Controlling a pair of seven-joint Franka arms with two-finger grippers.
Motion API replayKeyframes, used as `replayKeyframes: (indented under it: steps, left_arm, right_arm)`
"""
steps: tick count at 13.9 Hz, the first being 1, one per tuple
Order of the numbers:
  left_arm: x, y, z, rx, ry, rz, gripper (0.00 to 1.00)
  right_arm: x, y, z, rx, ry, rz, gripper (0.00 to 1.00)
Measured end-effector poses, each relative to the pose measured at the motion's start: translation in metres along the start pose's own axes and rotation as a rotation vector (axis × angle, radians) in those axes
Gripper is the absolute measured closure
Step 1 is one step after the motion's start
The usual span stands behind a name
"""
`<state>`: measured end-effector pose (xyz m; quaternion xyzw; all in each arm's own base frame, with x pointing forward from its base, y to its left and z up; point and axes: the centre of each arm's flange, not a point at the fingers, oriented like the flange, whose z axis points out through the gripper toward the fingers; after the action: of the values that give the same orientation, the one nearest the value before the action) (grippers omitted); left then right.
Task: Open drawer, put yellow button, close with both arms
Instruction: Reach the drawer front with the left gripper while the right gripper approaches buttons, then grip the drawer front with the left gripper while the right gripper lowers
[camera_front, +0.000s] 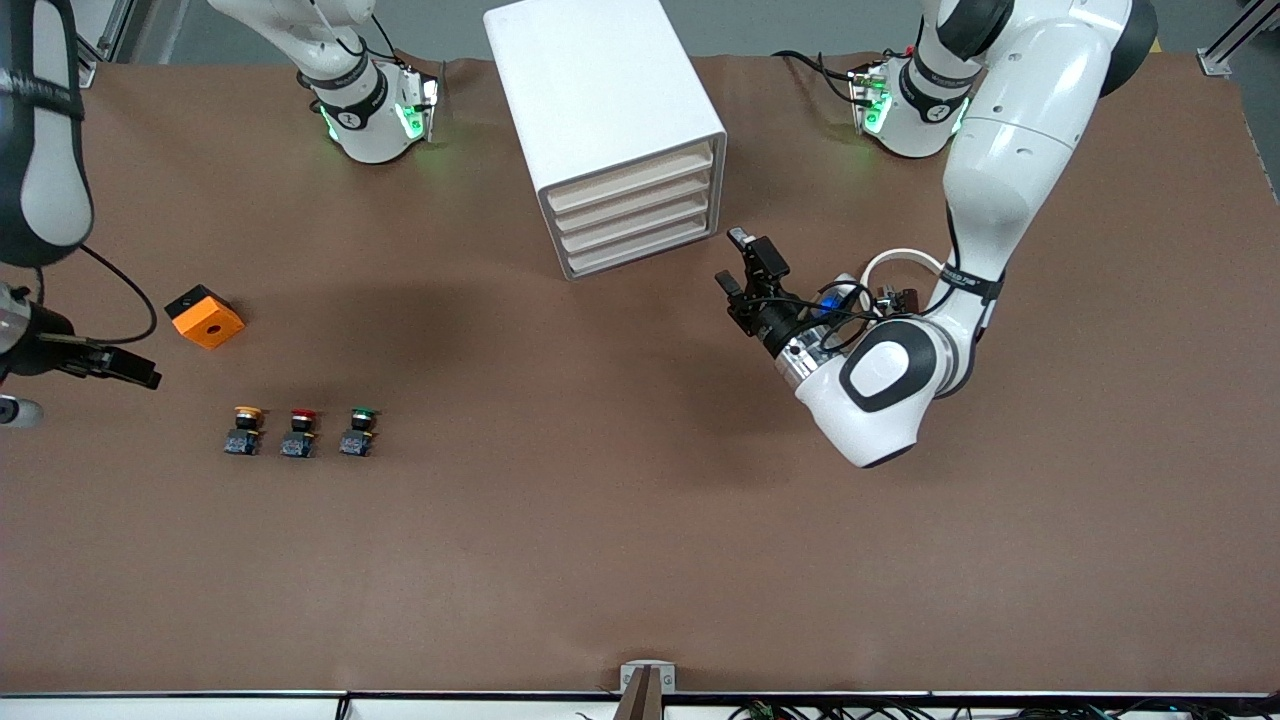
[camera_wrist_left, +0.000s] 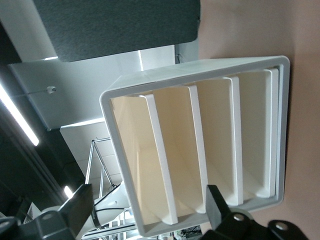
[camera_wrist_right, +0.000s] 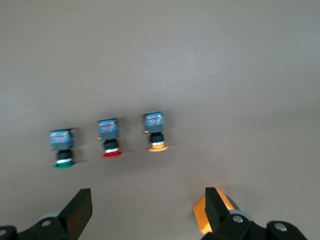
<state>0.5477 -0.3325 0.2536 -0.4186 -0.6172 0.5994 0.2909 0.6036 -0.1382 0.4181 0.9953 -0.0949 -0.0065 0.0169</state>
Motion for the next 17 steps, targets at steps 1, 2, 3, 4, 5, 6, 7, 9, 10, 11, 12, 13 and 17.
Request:
replayKeyframes:
  steps: [1, 2, 3, 4, 5, 6, 7, 9, 10, 11, 12, 13, 17]
  left_arm:
    - [-0.001, 0.005, 0.005, 0.013, -0.001, -0.019, 0.04]
    - [-0.003, 0.008, 0.008, 0.024, -0.003, -0.029, 0.12]
    - [-0.005, 0.009, 0.013, 0.031, 0.002, -0.033, 0.26]
    - [-0.008, 0.01, 0.018, 0.033, 0.01, -0.035, 0.28]
    - [-0.01, 0.009, 0.023, 0.035, 0.019, -0.039, 0.3]
    - [-0.013, 0.009, 0.029, 0.038, 0.031, -0.042, 0.38]
    - [-0.017, 0.008, 0.037, 0.041, 0.045, -0.043, 0.43]
    - [-0.023, 0.009, 0.056, 0.05, 0.077, -0.05, 0.44]
    - [-0.025, 0.011, 0.067, 0.06, 0.096, -0.056, 0.45]
    - [-0.026, 0.013, 0.079, 0.071, 0.114, -0.064, 0.45]
    - [-0.026, 0.016, 0.09, 0.084, 0.134, -0.072, 0.47]
    - [-0.025, 0.018, 0.099, 0.096, 0.149, -0.08, 0.47]
    - [-0.016, 0.024, 0.116, 0.146, 0.187, -0.11, 0.49]
  right_arm:
    - [0.002, 0.002, 0.019, -0.002, -0.004, 0.003, 0.0]
    - [0.006, 0.0, 0.034, -0.003, -0.003, 0.0, 0.0]
    - [0.01, -0.002, 0.048, -0.004, -0.003, -0.003, 0.0]
    - [0.014, -0.003, 0.062, -0.006, -0.001, -0.005, 0.0]
    - [0.017, -0.004, 0.075, -0.008, 0.002, -0.006, 0.0]
    - [0.02, -0.004, 0.088, -0.009, 0.002, -0.008, 0.0]
    - [0.022, -0.005, 0.099, -0.01, 0.003, -0.009, 0.0]
    - [0.026, -0.007, 0.121, -0.013, 0.011, -0.012, 0.0]
    - [0.028, -0.007, 0.13, -0.014, 0.014, -0.013, 0.0]
    - [0.029, -0.007, 0.14, -0.015, 0.016, -0.013, 0.0]
    - [0.03, -0.007, 0.148, -0.016, 0.017, -0.012, 0.0]
    - [0.03, -0.007, 0.156, -0.017, 0.026, -0.011, 0.0]
    - [0.02, -0.003, 0.2, -0.021, 0.073, -0.004, 0.0]
